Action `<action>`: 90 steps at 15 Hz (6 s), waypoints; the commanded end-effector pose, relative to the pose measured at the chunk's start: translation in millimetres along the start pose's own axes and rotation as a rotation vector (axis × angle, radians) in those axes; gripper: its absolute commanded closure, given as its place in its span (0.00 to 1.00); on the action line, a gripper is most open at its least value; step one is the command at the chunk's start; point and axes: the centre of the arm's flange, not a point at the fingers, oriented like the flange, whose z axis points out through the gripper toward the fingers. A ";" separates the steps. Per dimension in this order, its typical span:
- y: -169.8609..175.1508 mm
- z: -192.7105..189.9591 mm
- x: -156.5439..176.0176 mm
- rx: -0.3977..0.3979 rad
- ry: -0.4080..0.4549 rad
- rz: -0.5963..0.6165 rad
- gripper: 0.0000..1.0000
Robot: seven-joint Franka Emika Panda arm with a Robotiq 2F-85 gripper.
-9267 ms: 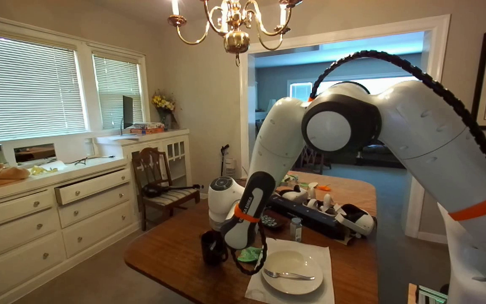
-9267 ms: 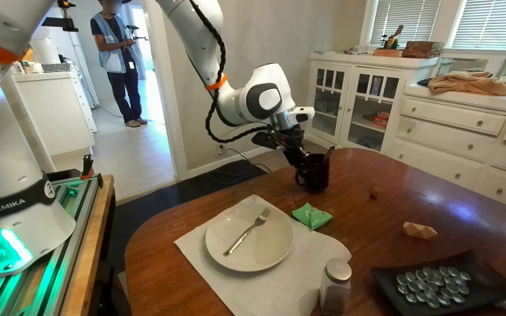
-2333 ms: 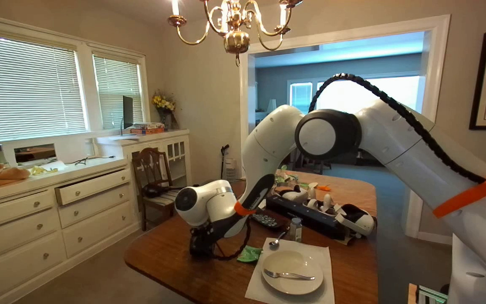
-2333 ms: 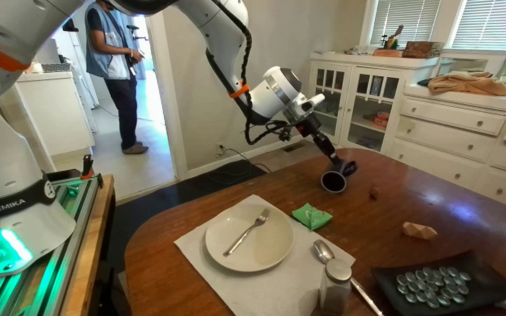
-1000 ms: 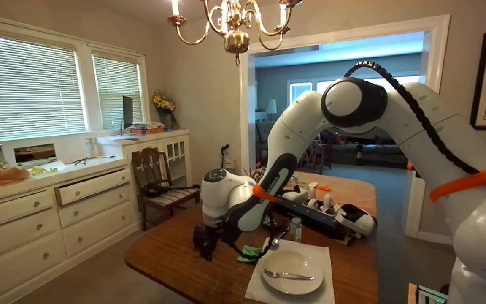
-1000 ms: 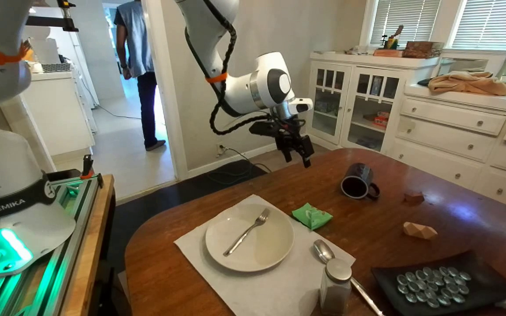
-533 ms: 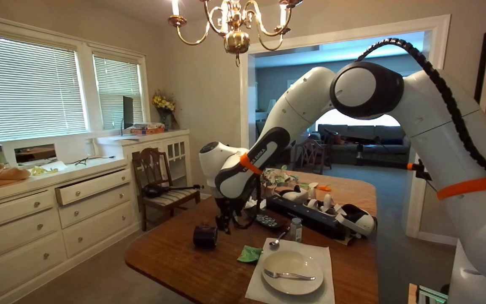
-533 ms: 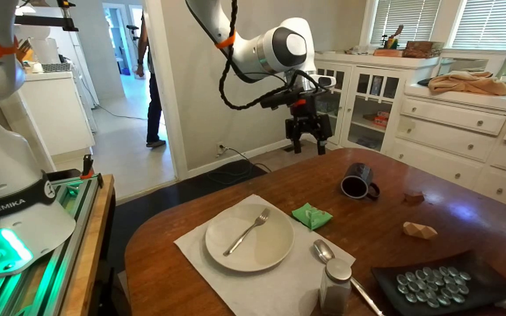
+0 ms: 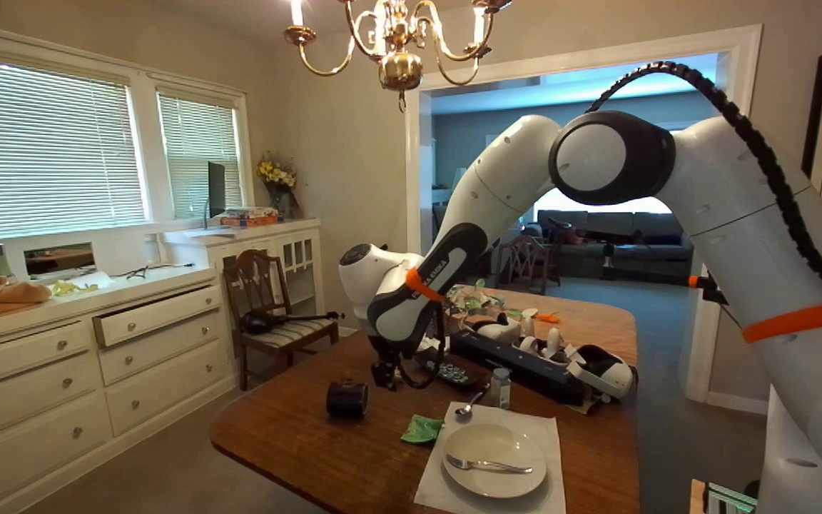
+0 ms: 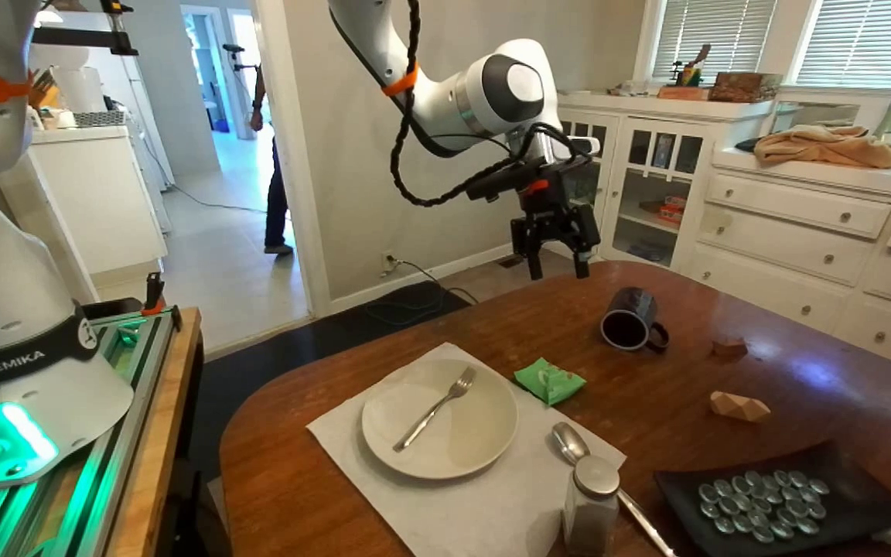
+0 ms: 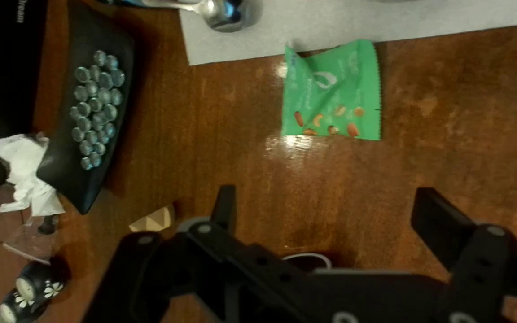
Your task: Put the fork inside the mug on the plate
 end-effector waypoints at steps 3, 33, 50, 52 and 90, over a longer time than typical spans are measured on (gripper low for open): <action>67.1 31.5 29.1 -0.109 0.086 -0.149 0.00; 31.9 103.5 195.9 0.154 0.115 -0.380 0.00; 41.9 103.2 150.2 0.182 0.106 -0.396 0.00; 40.4 109.9 158.7 0.176 0.142 -0.451 0.00; 1.5 33.2 131.3 -0.040 0.617 0.224 0.05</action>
